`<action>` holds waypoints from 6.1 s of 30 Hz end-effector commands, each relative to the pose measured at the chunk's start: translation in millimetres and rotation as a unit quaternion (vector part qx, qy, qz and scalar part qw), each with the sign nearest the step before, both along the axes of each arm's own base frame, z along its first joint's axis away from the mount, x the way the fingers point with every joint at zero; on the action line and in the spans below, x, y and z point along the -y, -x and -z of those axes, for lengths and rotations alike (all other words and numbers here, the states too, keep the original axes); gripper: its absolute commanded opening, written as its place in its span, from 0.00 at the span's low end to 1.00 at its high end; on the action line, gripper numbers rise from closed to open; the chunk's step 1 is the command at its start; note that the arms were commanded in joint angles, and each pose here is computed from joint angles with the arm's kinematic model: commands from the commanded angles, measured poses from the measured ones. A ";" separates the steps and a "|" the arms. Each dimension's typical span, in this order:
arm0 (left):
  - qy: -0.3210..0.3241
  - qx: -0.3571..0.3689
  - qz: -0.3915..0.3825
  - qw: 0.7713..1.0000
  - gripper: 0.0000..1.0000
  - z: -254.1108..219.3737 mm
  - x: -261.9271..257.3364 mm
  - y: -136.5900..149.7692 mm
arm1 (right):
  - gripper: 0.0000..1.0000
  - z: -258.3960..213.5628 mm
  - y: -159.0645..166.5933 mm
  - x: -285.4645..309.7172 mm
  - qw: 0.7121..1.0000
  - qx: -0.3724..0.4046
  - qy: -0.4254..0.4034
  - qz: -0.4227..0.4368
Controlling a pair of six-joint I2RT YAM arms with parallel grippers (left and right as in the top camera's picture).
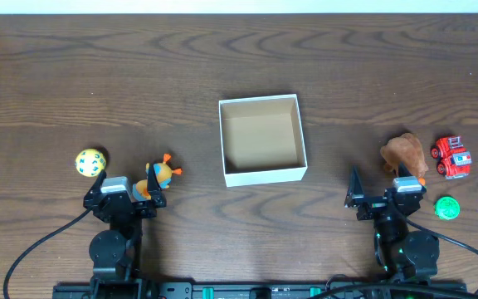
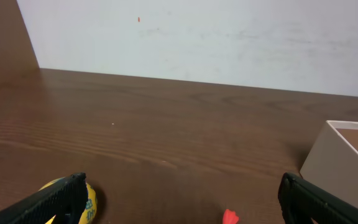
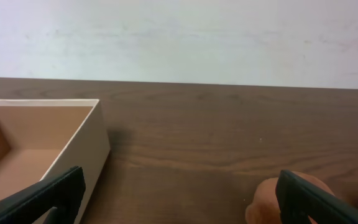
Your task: Pack container
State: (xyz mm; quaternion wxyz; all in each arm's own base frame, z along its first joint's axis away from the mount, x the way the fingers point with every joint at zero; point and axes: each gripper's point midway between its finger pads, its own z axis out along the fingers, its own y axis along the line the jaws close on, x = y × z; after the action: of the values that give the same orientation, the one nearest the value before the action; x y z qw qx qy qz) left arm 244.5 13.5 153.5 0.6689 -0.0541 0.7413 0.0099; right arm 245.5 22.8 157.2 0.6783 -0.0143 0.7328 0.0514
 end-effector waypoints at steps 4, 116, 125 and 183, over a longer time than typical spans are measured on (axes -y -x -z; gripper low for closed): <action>-0.004 -0.031 -0.007 0.999 0.98 19.2 -3.0 1.1 | 0.99 0.4 0.2 0.6 1.000 0.000 0.000 0.000; 0.091 -0.283 -0.003 0.955 0.98 -78.1 11.4 12.7 | 0.99 -108.9 -20.1 38.8 0.946 -0.316 -0.017 0.075; 0.106 -0.310 0.028 0.945 0.98 -75.3 24.2 8.0 | 0.99 -115.4 -45.0 108.5 0.876 -0.475 0.044 0.076; 0.106 -0.310 0.028 0.944 0.98 -75.0 24.0 7.6 | 0.95 126.6 -63.1 243.1 0.747 -0.659 -0.032 0.077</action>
State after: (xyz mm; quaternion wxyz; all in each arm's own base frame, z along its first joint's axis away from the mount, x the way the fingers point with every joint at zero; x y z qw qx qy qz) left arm 236.1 -9.5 220.4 0.3882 -0.0988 0.9139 -0.0653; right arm 309.9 -220.2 34.6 0.0288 0.1084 0.9936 0.0135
